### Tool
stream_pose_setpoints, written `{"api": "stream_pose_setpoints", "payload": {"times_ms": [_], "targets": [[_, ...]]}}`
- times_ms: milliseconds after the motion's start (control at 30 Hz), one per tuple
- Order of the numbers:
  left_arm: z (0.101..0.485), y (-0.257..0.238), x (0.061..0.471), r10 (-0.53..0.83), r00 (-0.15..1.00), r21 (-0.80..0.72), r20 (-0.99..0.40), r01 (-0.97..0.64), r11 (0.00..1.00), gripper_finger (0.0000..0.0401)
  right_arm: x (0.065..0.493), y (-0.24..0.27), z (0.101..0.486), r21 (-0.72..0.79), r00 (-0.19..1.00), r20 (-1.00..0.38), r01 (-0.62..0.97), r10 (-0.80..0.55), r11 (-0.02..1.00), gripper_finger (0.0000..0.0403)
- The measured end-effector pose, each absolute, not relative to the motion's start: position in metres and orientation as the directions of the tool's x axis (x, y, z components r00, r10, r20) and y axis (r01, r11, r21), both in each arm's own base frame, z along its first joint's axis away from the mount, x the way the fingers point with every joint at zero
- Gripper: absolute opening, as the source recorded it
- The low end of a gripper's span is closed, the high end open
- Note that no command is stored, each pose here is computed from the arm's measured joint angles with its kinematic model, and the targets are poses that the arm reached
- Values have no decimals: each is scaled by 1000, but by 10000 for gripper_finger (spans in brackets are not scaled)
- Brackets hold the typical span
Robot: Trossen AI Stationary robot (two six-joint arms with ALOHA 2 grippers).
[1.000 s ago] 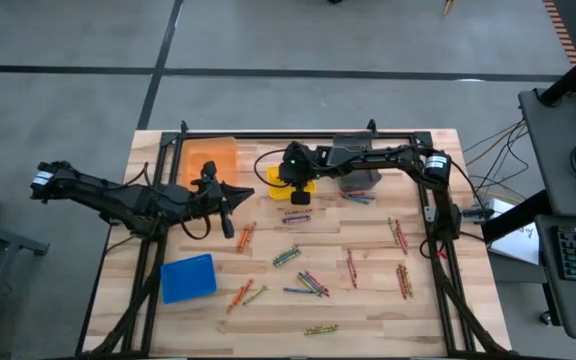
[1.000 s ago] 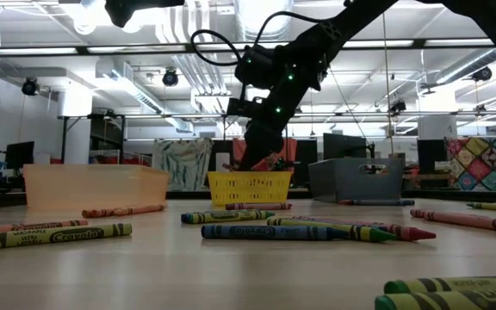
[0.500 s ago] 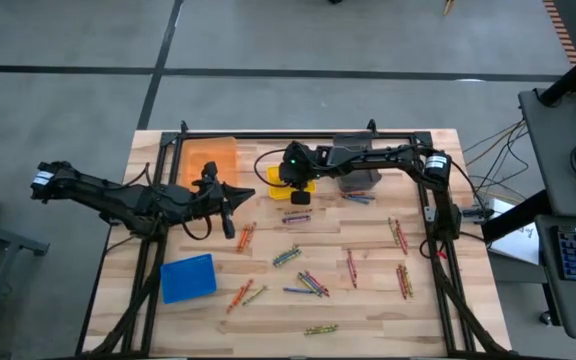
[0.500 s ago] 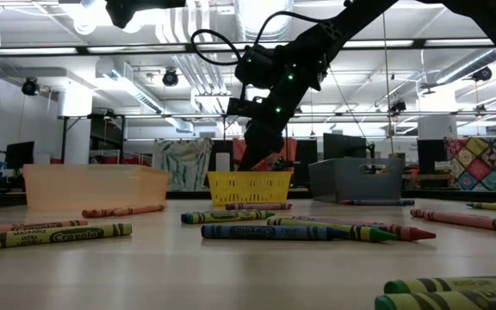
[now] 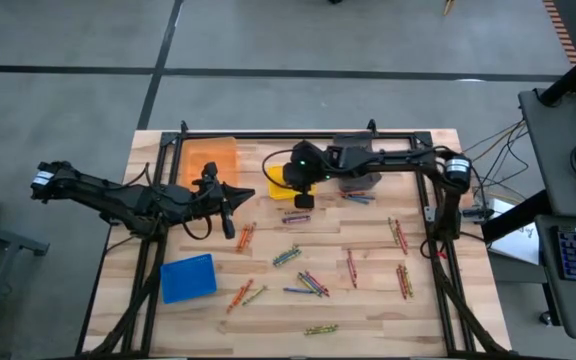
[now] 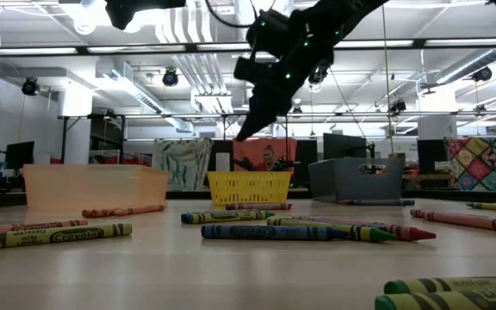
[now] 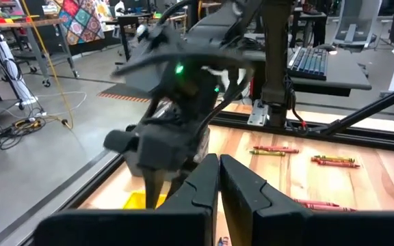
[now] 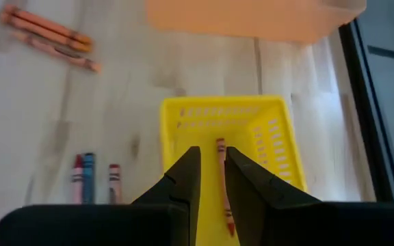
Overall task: Sort crayons
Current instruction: Put the orange crayon into the blue bin
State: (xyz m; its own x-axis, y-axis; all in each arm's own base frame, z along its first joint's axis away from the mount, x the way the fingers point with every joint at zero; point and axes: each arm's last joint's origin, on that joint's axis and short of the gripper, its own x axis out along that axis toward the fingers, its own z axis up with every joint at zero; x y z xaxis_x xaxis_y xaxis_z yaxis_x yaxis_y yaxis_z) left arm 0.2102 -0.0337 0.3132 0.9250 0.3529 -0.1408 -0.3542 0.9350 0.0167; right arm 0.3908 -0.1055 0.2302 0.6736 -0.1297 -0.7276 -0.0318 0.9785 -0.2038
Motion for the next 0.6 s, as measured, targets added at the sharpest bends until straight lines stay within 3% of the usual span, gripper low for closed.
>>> {"api": "stream_pose_setpoints", "payload": {"times_ms": [600], "targets": [[303, -36, 220, 353, 918, 5, -181, -358, 934, 0, 290, -29, 240, -75, 848, -528, 0, -39, 997, 59]]}}
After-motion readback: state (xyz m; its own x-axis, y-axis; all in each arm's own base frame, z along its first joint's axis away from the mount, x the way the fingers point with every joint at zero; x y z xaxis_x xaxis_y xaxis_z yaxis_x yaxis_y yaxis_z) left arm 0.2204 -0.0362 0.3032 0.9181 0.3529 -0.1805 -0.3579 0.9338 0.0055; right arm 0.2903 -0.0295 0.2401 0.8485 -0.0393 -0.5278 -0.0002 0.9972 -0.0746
